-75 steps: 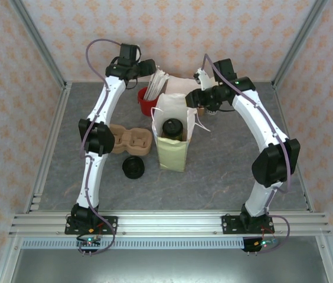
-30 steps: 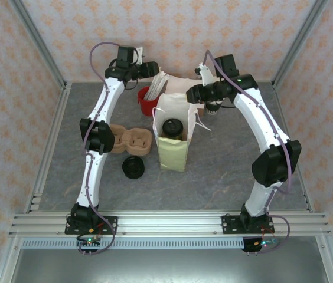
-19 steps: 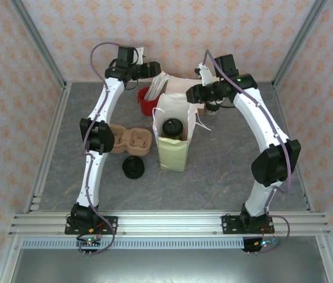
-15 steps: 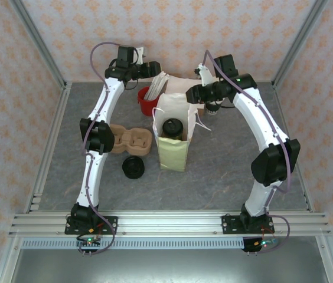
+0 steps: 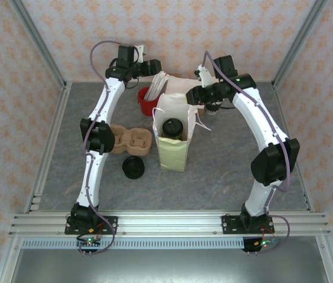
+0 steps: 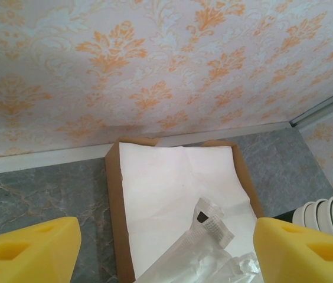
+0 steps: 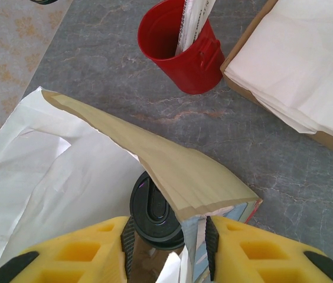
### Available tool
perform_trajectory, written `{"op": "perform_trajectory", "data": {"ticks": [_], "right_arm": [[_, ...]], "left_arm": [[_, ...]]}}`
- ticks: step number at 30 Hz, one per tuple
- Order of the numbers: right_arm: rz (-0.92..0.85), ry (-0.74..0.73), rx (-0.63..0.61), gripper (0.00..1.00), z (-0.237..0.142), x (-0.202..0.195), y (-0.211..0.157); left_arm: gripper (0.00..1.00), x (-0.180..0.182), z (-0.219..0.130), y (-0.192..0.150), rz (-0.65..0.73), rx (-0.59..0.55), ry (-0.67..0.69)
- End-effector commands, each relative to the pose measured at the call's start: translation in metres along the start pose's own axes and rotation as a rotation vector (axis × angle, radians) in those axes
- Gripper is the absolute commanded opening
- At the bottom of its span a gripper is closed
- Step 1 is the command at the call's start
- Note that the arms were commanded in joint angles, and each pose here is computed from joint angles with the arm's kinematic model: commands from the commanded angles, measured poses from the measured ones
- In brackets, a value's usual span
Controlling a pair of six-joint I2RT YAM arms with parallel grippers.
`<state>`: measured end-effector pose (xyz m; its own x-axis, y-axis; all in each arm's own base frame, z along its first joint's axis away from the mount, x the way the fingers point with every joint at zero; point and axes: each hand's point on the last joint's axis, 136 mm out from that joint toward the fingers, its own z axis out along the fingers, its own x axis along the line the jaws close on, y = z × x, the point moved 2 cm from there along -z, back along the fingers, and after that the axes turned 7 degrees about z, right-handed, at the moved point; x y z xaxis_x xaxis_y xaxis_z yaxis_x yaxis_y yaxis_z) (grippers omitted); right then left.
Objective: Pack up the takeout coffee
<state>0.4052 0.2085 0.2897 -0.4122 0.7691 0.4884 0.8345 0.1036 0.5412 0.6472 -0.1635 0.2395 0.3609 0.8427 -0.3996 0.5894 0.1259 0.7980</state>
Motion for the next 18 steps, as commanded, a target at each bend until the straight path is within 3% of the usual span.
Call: {"op": "perform_trajectory", "data": {"ticks": [1,11,18], "right_arm": [[-0.026,-0.006,-0.015,0.38,-0.006,0.004,0.007],[-0.022,-0.019,-0.011,0.38,-0.005,0.001,0.008],[-0.009,-0.022,-0.006,0.38,-0.002,0.000,0.008]], "left_arm": [[0.78,0.005,0.005,0.005,0.000,-0.033,0.030],[0.76,0.016,0.007,-0.011,-0.005,0.027,0.072],[0.69,0.038,-0.011,0.002,-0.024,-0.006,0.196]]}}
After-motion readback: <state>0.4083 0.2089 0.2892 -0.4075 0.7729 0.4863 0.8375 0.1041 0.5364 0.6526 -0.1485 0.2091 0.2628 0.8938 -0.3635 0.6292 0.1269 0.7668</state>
